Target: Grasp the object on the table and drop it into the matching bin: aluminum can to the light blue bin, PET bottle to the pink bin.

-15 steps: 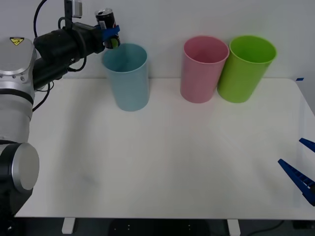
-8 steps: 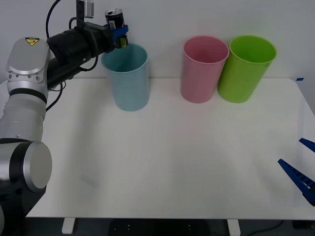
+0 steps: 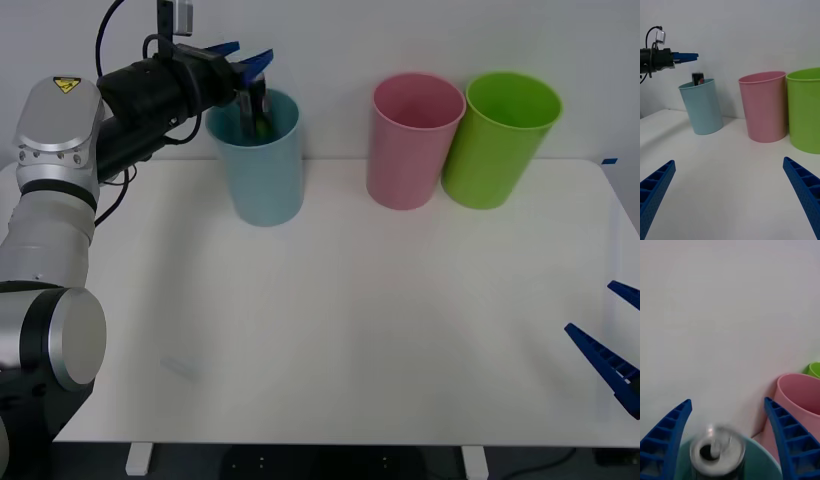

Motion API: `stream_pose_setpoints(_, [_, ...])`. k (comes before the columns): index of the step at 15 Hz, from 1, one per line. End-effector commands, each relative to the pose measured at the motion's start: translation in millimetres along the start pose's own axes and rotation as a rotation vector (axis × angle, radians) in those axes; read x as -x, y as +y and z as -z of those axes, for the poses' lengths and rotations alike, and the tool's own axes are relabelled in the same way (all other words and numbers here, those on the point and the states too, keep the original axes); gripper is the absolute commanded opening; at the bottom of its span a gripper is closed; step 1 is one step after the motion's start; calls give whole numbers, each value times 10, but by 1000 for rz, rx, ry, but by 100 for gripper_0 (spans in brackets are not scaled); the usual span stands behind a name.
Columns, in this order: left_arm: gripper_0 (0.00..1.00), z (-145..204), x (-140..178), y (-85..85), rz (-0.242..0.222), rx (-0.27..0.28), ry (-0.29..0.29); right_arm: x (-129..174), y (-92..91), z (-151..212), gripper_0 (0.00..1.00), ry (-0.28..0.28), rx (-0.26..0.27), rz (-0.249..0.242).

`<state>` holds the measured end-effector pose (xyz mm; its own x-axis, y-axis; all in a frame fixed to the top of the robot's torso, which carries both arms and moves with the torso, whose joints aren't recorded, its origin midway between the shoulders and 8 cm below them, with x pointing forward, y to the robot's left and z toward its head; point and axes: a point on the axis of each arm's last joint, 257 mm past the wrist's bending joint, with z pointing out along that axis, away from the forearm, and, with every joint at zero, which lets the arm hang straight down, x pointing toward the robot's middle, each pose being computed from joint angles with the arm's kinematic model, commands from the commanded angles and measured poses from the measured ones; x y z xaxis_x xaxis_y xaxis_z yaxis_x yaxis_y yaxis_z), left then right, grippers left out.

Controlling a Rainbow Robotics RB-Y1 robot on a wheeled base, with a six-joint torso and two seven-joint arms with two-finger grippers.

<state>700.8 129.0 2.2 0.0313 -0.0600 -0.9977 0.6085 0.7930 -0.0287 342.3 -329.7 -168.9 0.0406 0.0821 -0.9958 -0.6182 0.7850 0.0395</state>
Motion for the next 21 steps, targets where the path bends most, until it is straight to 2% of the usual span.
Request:
stream_pose_setpoints(1, [100,18,4,4,13,-4,-7,0,0,0,100,0,0,0])
stream_pose_setpoints(5, [100,98,8,6,48,-27,-26,0,0,0,100,0,0,0])
stream_pose_setpoints(9, [100,359,-18,100,87,-67,-49,0,0,0,100,0,0,0])
stream_pose_setpoints(11, [100,536,-39,171,89,-79,-60,0,0,0,100,0,0,0])
stream_pose_setpoints(17, [100,1138,-141,339,71,-78,-98,0,0,0,100,0,0,0])
stream_pose_setpoints(21, [100,1737,-297,429,31,-96,-79,0,0,0,100,0,0,0])
